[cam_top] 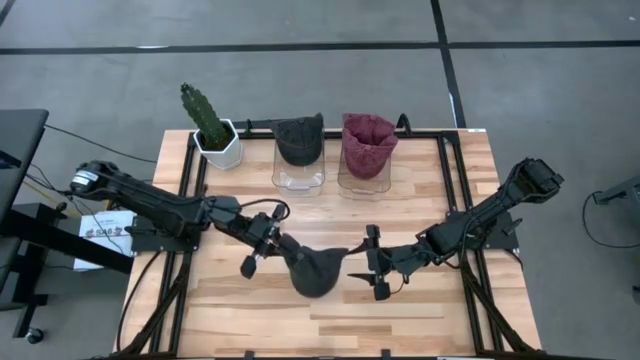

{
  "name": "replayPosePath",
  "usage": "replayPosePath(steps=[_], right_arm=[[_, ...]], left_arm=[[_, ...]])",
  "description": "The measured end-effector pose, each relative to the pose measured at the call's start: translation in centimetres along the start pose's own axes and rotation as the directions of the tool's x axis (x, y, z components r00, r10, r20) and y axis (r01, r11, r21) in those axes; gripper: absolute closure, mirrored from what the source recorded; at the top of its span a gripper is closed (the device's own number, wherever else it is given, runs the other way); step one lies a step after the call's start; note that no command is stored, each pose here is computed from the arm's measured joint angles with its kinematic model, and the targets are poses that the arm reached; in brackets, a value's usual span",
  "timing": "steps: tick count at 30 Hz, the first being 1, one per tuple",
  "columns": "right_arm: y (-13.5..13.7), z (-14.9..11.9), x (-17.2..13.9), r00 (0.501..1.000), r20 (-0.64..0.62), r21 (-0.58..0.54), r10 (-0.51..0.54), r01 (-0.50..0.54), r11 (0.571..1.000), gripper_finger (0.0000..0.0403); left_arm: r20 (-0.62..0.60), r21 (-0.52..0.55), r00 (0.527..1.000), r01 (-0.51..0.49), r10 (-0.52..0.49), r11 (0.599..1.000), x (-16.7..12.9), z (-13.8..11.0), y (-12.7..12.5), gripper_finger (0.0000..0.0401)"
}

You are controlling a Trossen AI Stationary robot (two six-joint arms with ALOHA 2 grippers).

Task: Pick & Place hat
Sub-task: Put the black head cap into the left transparent bin

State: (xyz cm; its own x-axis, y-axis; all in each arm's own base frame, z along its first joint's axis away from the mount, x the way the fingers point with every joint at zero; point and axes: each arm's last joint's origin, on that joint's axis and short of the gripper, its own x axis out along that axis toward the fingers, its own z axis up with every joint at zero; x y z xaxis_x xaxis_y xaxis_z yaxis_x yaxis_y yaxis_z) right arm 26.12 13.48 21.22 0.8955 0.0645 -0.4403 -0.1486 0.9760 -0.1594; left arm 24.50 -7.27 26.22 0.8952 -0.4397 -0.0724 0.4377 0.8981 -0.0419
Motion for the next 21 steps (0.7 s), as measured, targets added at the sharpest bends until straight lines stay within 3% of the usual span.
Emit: replayPosePath(steps=[11,21], right_arm=[[-0.1,-0.3,0.0,0.999,-0.035,-0.007,-0.034,0.034,0.999,0.0143],[-0.4,-0.9,0.0,0.994,-0.088,0.014,-0.063,0.065,0.998,0.0143]], left_arm=[[0.097,0.012,0.994,-0.042,0.041,0.999,-3.0,2.7,0.4,0.0391],[0.170,0.017,0.960,-0.228,0.222,0.974,-6.7,4.5,3.6,0.0391]])
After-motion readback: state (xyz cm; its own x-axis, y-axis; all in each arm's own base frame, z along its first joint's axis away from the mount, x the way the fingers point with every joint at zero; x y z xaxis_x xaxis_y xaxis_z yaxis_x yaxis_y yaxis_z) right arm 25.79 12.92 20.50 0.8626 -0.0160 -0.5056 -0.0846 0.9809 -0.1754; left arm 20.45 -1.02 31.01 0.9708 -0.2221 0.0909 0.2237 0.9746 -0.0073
